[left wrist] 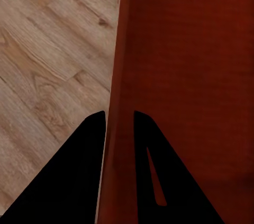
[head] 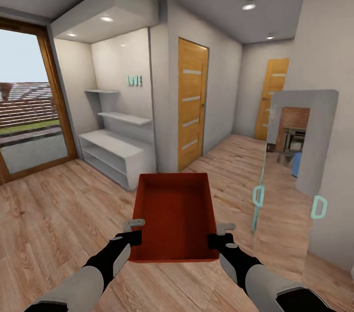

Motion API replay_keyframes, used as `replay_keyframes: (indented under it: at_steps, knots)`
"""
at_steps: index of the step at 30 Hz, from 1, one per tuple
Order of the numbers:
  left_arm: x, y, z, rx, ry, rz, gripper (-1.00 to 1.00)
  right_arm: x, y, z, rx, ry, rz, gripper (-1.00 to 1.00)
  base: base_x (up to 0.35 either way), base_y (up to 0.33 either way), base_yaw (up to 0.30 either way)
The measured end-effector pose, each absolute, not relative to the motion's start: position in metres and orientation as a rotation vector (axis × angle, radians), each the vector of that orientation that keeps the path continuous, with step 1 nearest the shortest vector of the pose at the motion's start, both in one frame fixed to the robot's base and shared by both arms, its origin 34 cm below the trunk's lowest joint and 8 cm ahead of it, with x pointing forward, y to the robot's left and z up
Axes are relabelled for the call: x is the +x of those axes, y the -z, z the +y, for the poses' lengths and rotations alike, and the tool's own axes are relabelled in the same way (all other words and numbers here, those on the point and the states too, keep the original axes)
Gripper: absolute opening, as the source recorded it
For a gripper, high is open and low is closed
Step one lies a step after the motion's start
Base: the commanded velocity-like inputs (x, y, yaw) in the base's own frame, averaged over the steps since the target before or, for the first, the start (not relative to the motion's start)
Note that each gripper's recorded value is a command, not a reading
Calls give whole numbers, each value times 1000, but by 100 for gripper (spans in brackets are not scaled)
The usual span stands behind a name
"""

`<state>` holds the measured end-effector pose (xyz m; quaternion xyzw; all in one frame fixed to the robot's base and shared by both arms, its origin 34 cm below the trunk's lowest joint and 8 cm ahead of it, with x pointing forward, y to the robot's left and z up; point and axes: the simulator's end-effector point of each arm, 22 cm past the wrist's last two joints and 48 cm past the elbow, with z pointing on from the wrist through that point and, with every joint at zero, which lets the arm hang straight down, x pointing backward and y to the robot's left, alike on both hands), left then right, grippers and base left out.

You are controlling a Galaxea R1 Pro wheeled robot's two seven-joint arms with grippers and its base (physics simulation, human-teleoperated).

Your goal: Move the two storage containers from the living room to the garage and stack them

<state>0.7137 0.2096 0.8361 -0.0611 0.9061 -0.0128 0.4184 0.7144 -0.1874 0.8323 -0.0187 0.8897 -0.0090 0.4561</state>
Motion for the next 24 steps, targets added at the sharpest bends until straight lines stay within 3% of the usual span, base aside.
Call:
replay_keyframes:
  at_steps: [11,24]
  knots:
    - [714,-836,209,-154,32,2273,-100,715,-832,-188,-47,22,2193,-100,323,25,-228]
    - [714,-837,209,-154,32,2270,-100,715,-833,-188,-47,22,2190,-100,323,93,-18]
